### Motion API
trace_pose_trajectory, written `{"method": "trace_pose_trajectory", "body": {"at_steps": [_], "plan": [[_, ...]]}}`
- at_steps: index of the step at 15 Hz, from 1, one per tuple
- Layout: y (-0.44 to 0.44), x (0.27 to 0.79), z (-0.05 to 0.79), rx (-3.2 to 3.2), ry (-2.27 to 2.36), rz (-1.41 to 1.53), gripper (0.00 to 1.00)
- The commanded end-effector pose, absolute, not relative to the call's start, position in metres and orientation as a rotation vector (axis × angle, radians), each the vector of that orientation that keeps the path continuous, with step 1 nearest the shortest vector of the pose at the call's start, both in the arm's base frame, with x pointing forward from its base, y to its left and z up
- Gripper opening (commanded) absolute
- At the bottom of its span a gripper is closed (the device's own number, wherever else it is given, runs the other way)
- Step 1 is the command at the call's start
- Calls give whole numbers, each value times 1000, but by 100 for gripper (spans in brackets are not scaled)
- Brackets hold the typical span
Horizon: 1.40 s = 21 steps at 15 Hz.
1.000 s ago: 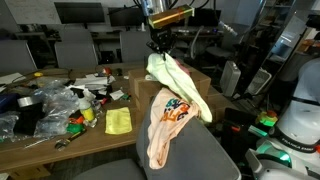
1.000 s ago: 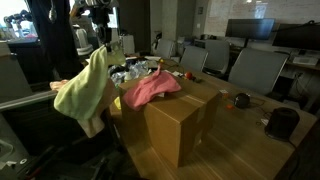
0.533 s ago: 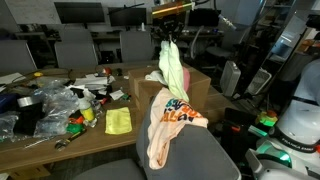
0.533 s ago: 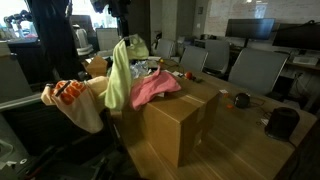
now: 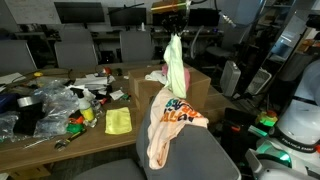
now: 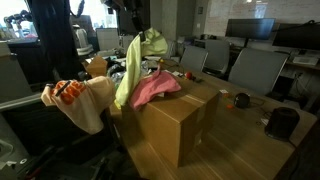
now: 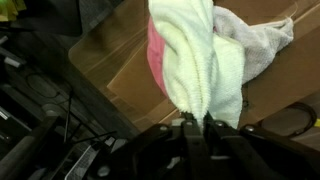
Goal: Pick the clothes on the back rest of the chair and put them on the box
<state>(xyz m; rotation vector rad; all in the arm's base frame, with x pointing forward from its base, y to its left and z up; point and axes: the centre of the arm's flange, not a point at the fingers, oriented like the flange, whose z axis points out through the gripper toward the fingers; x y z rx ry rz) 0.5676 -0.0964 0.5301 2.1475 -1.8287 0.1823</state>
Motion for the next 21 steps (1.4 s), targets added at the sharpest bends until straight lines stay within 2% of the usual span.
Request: {"method": "trace_pose_trajectory", "body": {"at_steps": [1, 5, 14, 15, 17, 21], "plan": [[-117, 583, 547, 2008, -1987, 235, 2], [-142, 596, 550, 1832, -2100, 262, 2], [-209, 625, 538, 1746, -2151, 24, 4], [-209, 629, 532, 1807, -2124, -26, 34], [-204, 633, 517, 1927, -2045, -129, 42], [-188, 634, 484, 2105, -1867, -311, 73]]}}
